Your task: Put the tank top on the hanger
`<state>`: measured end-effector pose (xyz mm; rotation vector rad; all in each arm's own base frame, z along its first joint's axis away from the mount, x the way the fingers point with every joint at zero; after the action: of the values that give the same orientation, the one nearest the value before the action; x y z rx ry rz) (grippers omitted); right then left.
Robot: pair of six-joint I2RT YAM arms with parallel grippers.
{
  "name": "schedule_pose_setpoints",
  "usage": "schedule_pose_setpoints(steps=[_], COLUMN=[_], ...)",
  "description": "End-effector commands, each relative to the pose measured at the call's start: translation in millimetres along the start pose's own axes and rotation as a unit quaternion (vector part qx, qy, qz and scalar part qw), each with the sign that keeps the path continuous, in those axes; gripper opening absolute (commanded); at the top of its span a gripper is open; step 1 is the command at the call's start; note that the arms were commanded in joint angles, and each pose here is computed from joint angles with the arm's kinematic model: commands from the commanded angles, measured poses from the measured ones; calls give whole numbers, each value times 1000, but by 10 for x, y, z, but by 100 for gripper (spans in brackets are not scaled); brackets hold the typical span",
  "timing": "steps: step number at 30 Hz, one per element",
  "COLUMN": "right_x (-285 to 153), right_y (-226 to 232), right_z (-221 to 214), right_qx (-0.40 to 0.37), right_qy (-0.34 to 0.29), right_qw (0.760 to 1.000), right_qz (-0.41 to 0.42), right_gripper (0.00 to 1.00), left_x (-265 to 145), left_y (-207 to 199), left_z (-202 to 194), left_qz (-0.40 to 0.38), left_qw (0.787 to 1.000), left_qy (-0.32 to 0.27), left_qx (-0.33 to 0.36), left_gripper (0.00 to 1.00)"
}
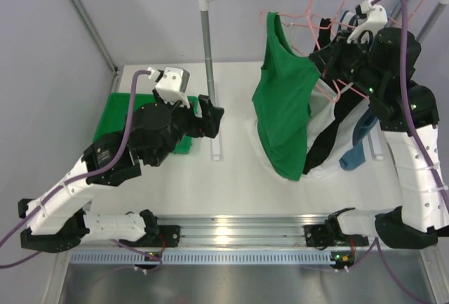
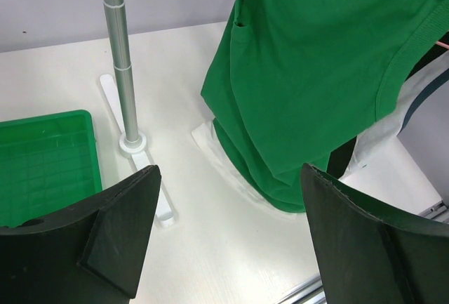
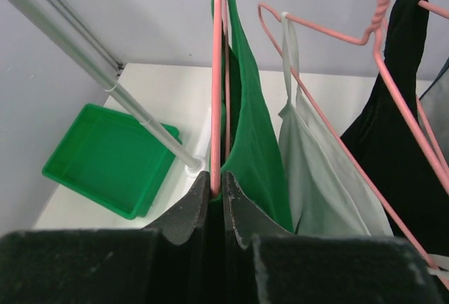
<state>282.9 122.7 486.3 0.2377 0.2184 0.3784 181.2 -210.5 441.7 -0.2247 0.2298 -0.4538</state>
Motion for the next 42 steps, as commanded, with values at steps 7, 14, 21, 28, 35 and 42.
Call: schedule_pose_setpoints(steps=[7,14,21,28,35,42], right_x=[143,171,135,62,-120,-521], right_y=[-29,-89,-118,-110,-75,-5], right_z=[154,-36,-100,-150,-101,-101], right_qx=[32,34,36,38,34,27], right_qy=[-39,-24,-16,-11,-19,-34], right_qw=[998,998,999,999,999,998], right_qz=[47,42,35,35,35,42], right_gripper=[0,0,14,40,58,65], left_x=[-36,-25,-21,-13,-2,0], left_y=[12,2,1,4,7,32], left_z=[54,24,-5,-31,-45,-97], left_qz=[-7,-9,-9,-8,-7,-3], left_qw=[1000,1000,1000,1000,1000,1000], left_qy=[-15,-12,-9,-7,-5,-2], left_qx=[-3,-6,-6,-5,-4,-3], left_gripper=[86,86,86,86,86,86])
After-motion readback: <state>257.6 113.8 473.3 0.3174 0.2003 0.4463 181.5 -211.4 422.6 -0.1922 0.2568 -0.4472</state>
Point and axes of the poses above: each gripper's point midway between its finger pads, its own x axis out along the fingers, its own y axis along the line the jaws close on, z = x × y, the point moved 3 cm from there along -x, back along the fingers, and after that the axes turned 1 degree about -x, right-handed, at the moved point
